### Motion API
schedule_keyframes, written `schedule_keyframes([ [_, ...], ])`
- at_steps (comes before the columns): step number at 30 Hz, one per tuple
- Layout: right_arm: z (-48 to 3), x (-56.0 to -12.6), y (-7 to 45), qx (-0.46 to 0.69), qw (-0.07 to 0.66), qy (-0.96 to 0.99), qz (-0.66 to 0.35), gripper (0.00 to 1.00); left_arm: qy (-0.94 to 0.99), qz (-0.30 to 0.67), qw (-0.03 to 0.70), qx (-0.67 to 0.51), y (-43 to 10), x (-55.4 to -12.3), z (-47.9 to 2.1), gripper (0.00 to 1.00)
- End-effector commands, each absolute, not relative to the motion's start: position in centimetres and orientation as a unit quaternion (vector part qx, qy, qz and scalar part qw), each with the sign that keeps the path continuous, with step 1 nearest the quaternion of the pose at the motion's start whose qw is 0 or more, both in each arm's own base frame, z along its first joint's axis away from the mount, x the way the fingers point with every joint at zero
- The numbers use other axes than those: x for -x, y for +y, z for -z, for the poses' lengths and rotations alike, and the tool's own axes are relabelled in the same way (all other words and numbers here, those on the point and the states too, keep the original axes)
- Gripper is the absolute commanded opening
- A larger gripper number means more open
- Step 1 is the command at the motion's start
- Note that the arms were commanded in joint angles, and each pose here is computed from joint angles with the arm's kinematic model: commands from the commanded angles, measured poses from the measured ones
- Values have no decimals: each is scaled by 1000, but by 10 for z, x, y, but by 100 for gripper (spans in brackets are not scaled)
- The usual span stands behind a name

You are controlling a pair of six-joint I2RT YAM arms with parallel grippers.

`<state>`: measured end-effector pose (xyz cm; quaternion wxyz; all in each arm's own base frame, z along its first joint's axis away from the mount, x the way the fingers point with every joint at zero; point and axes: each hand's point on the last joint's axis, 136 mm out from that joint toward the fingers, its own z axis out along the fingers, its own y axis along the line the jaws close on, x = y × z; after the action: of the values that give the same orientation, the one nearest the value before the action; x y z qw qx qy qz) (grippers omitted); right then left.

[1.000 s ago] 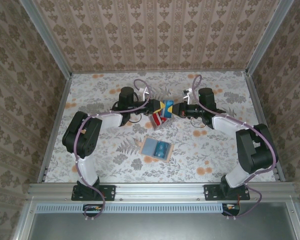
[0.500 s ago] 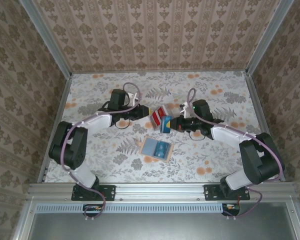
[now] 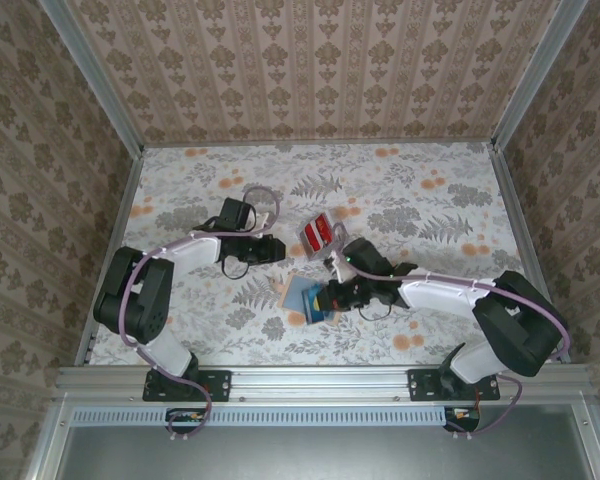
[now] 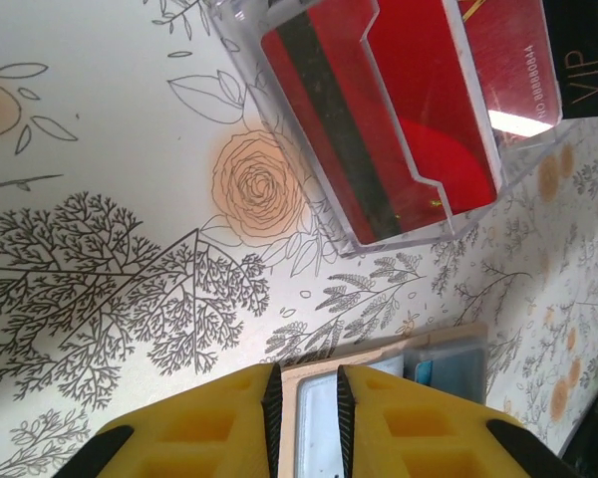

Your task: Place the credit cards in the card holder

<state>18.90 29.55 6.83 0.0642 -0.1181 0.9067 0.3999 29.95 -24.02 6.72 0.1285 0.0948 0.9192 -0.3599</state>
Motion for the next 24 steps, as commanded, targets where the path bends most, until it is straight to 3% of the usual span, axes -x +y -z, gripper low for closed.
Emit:
schedule_keyframes([
  [1, -50, -183, 273, 135, 89, 939, -302, 3, 923, 347, 133, -102, -235, -299, -62, 24],
  [13, -41, -214, 224, 129, 192, 965, -126, 2, 920, 356, 130, -98, -238, -301, -59, 25],
  [24, -69, -217, 234, 117, 211, 943, -228, 3, 916, 371, 125, -94, -242, -297, -55, 25],
])
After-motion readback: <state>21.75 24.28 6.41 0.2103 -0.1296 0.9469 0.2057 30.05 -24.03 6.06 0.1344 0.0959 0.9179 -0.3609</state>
